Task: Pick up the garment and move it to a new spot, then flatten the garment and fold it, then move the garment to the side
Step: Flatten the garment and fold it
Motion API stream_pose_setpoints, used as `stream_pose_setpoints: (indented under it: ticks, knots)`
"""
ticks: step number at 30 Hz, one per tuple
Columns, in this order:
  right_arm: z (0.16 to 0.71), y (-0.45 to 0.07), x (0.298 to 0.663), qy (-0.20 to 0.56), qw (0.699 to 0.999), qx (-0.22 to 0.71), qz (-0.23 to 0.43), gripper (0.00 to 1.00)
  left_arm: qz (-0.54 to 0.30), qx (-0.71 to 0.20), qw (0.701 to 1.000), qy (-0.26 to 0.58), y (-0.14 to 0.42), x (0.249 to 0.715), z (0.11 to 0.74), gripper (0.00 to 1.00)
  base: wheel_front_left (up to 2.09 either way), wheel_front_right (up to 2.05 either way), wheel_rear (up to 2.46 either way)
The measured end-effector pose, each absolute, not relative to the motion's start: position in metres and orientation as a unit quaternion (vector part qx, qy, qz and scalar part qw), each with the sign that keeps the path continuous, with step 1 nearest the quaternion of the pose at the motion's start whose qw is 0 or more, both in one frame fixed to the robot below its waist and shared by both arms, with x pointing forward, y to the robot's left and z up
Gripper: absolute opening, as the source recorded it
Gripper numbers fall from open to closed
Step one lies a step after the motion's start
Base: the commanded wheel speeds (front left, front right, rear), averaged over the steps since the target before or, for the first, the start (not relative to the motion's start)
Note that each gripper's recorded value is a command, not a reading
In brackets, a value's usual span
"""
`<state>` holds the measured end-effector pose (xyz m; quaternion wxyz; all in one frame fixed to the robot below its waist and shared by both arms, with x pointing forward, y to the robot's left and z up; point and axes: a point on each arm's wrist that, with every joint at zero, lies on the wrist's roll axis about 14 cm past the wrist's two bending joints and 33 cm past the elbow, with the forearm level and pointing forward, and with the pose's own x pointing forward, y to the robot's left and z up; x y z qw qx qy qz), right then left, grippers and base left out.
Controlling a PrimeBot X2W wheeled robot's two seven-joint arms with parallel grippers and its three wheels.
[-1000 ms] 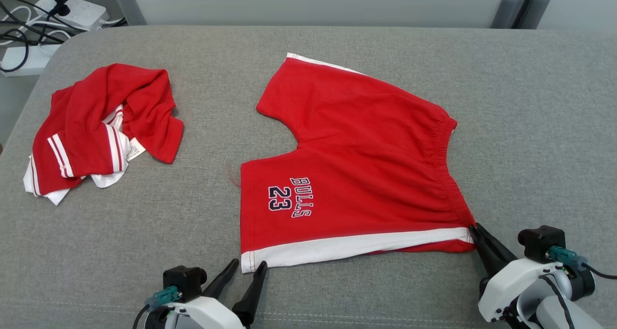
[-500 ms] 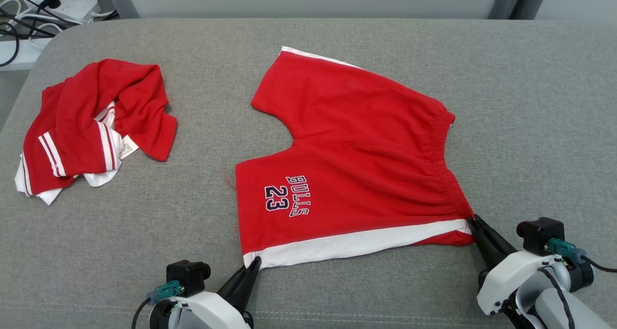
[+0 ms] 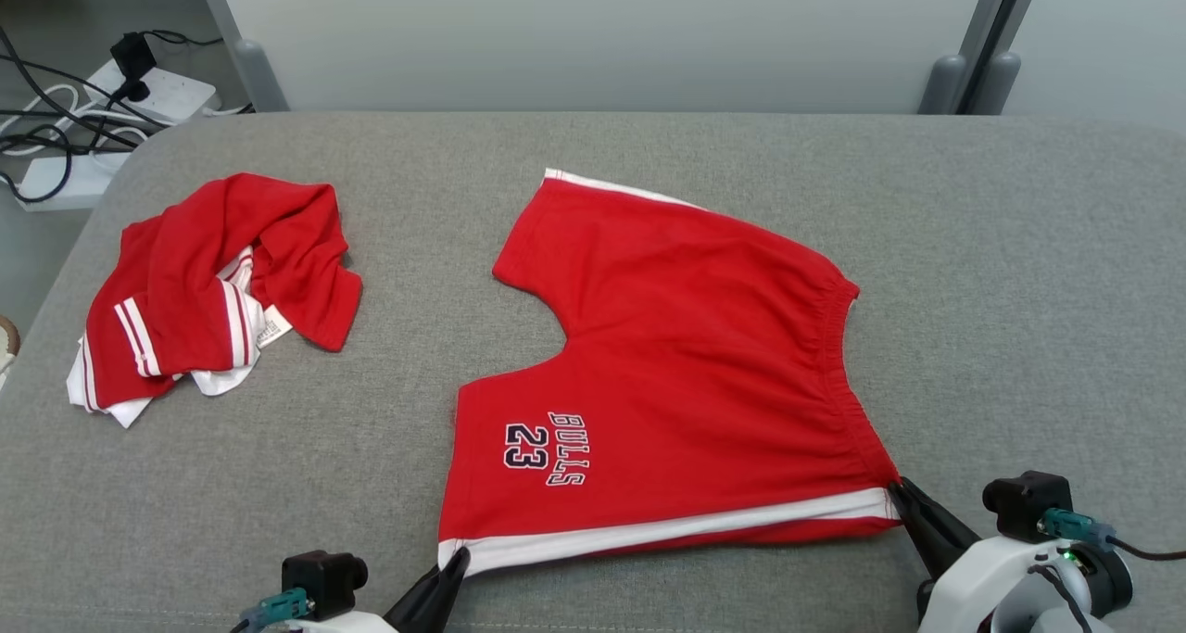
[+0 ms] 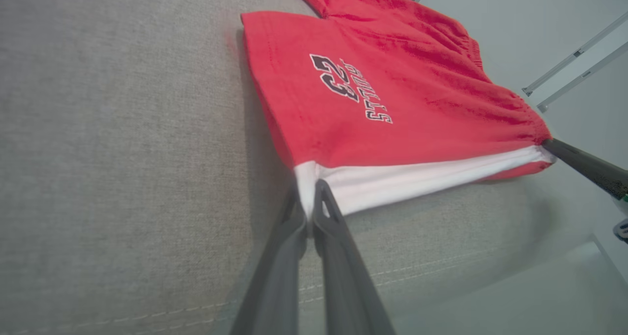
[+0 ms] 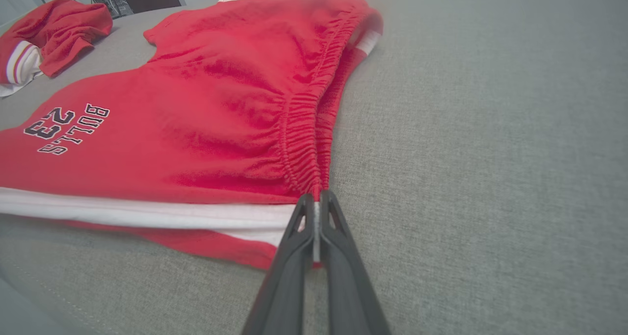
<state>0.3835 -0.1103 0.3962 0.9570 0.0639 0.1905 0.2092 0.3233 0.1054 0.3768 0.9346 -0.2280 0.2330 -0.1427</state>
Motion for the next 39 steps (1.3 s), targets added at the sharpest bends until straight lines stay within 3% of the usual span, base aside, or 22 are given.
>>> stream_pose_setpoints:
  ticks: [24,33,39]
  knots:
    - [0.397,-0.119,0.342,0.196,0.954,0.074,0.215,0.00,-0.151,-0.219,0.940,0.213,0.111,0.297,0.386,0.00,0.00,0.00,0.00]
    - [0.437,-0.126,0.395,0.121,0.971,0.087,0.189,0.00,-0.201,-0.153,0.964,0.084,0.119,0.372,0.467,0.00,0.00,0.00,0.00]
    - [0.459,-0.117,0.441,0.080,0.975,0.086,0.189,0.00,-0.238,-0.090,0.964,0.072,0.123,0.436,0.500,0.00,0.00,0.00,0.00]
